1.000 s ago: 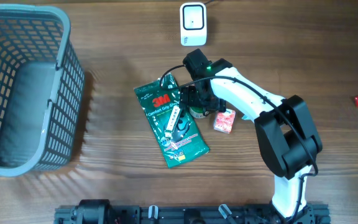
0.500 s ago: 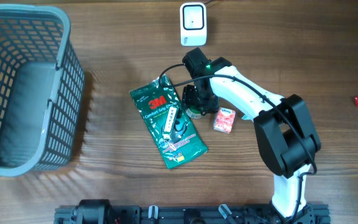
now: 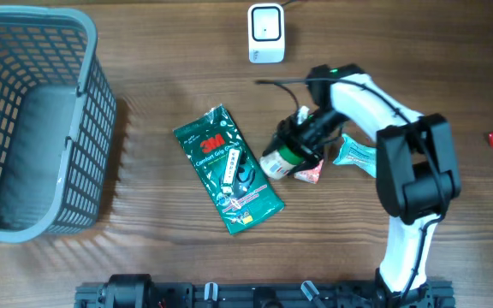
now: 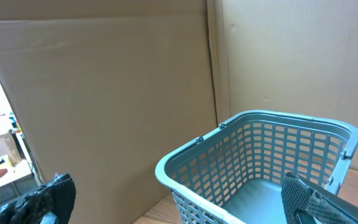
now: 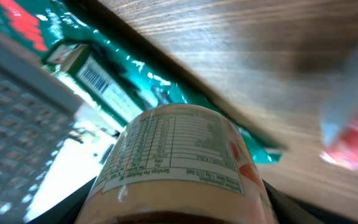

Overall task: Scan the item barcode
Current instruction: 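Hold the jar's label up to the scanner with the right gripper, then carry the jar right and set it at the table's right edge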

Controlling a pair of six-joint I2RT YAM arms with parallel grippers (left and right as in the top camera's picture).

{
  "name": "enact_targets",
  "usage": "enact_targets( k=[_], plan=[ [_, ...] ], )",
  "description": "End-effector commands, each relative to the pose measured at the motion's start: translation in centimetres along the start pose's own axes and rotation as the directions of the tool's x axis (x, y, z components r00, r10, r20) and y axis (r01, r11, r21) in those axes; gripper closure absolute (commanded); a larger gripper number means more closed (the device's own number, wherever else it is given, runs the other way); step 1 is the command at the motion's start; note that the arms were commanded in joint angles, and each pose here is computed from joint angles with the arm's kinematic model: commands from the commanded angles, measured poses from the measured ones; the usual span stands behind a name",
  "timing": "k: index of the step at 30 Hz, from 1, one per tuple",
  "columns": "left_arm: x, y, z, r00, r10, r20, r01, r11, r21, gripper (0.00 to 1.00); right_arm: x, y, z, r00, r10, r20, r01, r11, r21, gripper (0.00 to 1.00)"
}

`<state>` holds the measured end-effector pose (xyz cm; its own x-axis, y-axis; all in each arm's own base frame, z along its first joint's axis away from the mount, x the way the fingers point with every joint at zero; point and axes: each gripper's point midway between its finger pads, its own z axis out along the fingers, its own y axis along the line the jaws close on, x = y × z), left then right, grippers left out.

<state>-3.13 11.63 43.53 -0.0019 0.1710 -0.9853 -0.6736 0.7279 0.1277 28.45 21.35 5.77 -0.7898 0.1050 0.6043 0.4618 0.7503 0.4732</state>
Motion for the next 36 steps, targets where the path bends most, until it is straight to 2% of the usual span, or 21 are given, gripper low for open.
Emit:
enact_targets(
  k=[1,7,9,12,15,17,18,20,23,24,26,27,29,31,36],
  plan=[
    [0.0,0.3,-0.2,1.0,0.004,0.003,-0.004,1.0,-0.013,0.0,1.3,0.7,-0.6,0.997,-0.032,-0.076,0.024,0.995,-0.096,0.5],
    [0.0,0.3,-0.2,1.0,0.004,0.003,-0.004,1.0,-0.013,0.0,1.4,0.4,-0.8,0.993,-0.093,-0.07,0.088,0.994,-0.069,0.52],
    [0.0,0.3,-0.2,1.0,0.004,0.003,-0.004,1.0,-0.013,0.0,-0.1,2.1,-2.2,0.983,-0.183,0.019,0.184,0.982,-0.052,0.56],
    [0.0,0.3,-0.2,1.0,0.004,0.003,-0.004,1.0,-0.013,0.0,-2.6,4.2,-5.4,0.938,-0.295,0.181,0.287,0.955,0.071,0.57],
    [0.0,0.3,-0.2,1.0,0.004,0.003,-0.004,1.0,-0.013,0.0,-7.5,5.4,-9.1,0.81,-0.412,0.416,0.308,0.904,0.295,0.56],
    [0.0,0.3,-0.2,1.0,0.003,0.004,-0.003,1.0,-0.013,0.0,-9.2,6.0,-9.8,0.749,-0.46,0.476,0.314,0.88,0.356,0.56],
    [0.0,0.3,-0.2,1.0,0.004,0.003,-0.004,1.0,-0.013,0.0,-10.5,7.1,-10.5,0.684,-0.503,0.529,0.326,0.859,0.395,0.56],
    [0.0,0.3,-0.2,1.0,0.004,0.003,-0.004,1.0,-0.013,0.0,-11.5,8.9,-11.0,0.606,-0.552,0.572,0.358,0.832,0.424,0.56],
    [0.0,0.3,-0.2,1.0,0.004,0.003,-0.004,1.0,-0.013,0.0,-13.4,12.6,-12.5,0.404,-0.647,0.646,0.371,0.762,0.531,0.57],
    [0.0,0.3,-0.2,1.0,0.004,0.003,-0.004,1.0,-0.013,0.0,-13.9,13.1,-13.2,0.356,-0.655,0.666,0.342,0.755,0.56,0.57],
    [0.0,0.3,-0.2,1.0,0.004,0.003,-0.004,1.0,-0.013,0.0,-15.3,14.8,-15.8,0.199,-0.66,0.724,0.241,0.749,0.617,0.56],
    [0.0,0.3,-0.2,1.0,0.004,0.003,-0.004,1.0,-0.013,0.0,-15.8,16.0,-16.6,0.131,-0.667,0.734,0.239,0.739,0.63,0.56],
    [0.0,0.3,-0.2,1.0,0.004,0.003,-0.004,1.0,-0.013,0.0,-16.9,17.4,-17.1,0.051,-0.663,0.747,0.25,0.732,0.633,0.55],
    [0.0,0.3,-0.2,1.0,0.004,0.003,-0.004,1.0,-0.013,0.0,-19.1,18.0,-17.5,-0.023,-0.643,0.765,0.229,0.742,0.63,0.49],
    [0.0,0.3,-0.2,1.0,0.004,0.003,-0.004,1.0,-0.013,0.0,-22.3,19.8,-16.7,-0.158,-0.624,0.766,0.254,0.723,0.642,0.49]
  ],
)
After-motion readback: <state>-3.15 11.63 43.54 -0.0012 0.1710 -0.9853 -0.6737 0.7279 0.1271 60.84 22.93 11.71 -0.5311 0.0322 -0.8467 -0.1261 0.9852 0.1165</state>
